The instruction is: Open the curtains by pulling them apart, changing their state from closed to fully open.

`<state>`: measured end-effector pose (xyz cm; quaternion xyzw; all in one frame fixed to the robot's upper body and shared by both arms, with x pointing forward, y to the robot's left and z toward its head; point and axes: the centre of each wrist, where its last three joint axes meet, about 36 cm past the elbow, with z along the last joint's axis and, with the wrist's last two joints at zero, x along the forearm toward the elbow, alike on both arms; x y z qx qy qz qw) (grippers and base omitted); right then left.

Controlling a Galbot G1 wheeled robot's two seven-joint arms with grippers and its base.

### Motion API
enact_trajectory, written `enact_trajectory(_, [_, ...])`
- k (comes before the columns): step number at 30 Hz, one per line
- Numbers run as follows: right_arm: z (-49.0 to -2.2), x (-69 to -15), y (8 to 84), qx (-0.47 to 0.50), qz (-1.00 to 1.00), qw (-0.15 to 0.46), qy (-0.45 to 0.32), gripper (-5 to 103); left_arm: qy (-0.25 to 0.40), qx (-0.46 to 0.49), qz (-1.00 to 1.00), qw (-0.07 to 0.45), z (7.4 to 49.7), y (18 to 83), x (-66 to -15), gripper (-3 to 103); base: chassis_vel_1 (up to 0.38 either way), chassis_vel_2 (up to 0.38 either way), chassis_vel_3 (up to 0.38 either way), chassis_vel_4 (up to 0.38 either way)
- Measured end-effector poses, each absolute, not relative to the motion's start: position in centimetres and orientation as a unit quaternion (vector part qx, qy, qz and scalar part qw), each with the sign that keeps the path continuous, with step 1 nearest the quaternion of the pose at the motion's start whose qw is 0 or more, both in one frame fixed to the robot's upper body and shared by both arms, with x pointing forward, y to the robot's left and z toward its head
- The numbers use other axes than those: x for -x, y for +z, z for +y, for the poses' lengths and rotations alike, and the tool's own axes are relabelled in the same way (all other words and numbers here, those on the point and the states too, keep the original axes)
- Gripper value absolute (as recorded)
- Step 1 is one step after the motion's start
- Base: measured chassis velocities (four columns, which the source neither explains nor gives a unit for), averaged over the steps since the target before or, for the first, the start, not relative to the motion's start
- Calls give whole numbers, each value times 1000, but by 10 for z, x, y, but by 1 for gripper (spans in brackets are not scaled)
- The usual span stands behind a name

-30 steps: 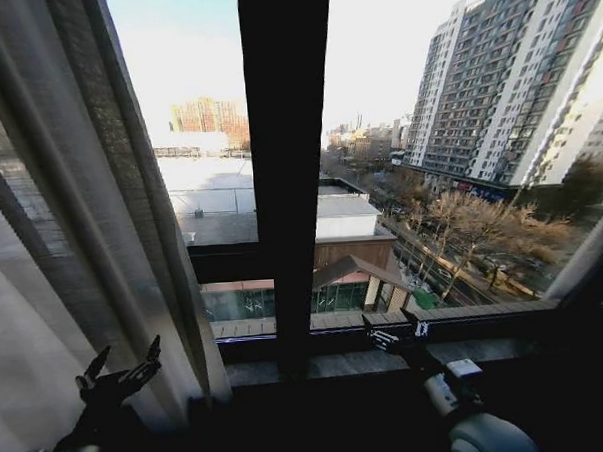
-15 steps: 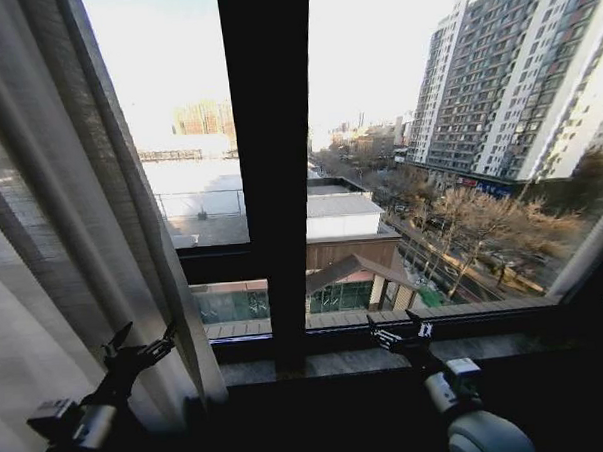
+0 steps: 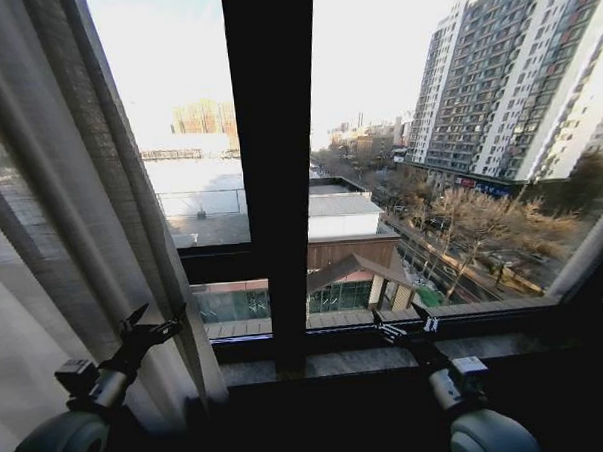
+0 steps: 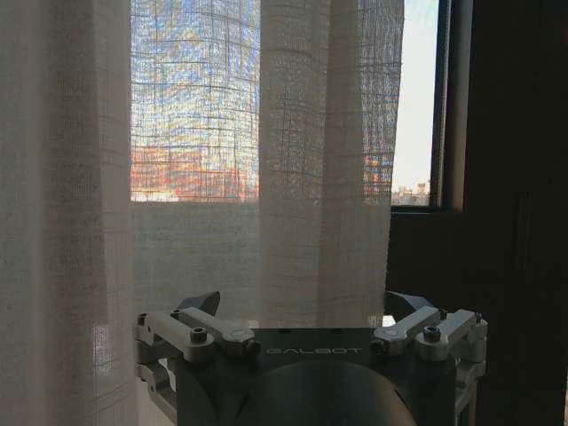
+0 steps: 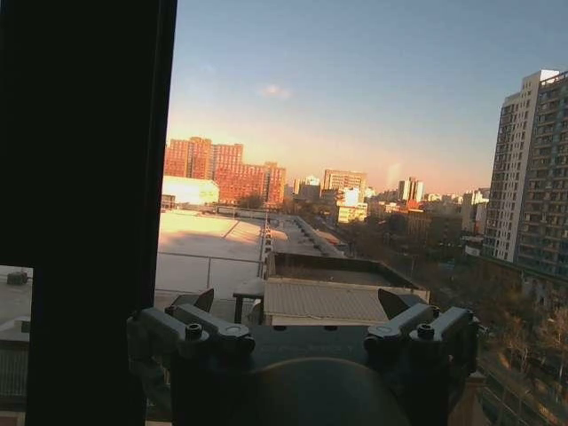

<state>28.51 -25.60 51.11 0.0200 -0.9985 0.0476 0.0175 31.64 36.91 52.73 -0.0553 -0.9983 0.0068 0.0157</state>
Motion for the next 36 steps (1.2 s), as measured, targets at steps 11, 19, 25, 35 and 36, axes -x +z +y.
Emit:
enact_trajectory(11, [-251,-284,511,-13,-998,2,54,100,18,-12,-1000,14,369,521,-319,83,0,0,0,0])
enact_trajectory(19, [-246,-284,512,-14,-998,-4,53,100,13,0,-1000,20,380,517,-316,55,0,0,0,0])
enact_trajectory(25, [-243,-283,509,-9,-999,-13,51,100,8,32,-999,30,390,510,-323,34,0,0,0,0])
enact_trajectory(35, [-241,-283,505,-3,-999,-17,49,100,-3,51,-998,35,399,510,-334,3,0,0,0,0])
enact_trajectory(36, [-241,-283,505,-2,-999,-18,49,100,-2,52,-998,35,399,510,-334,1,0,0,0,0])
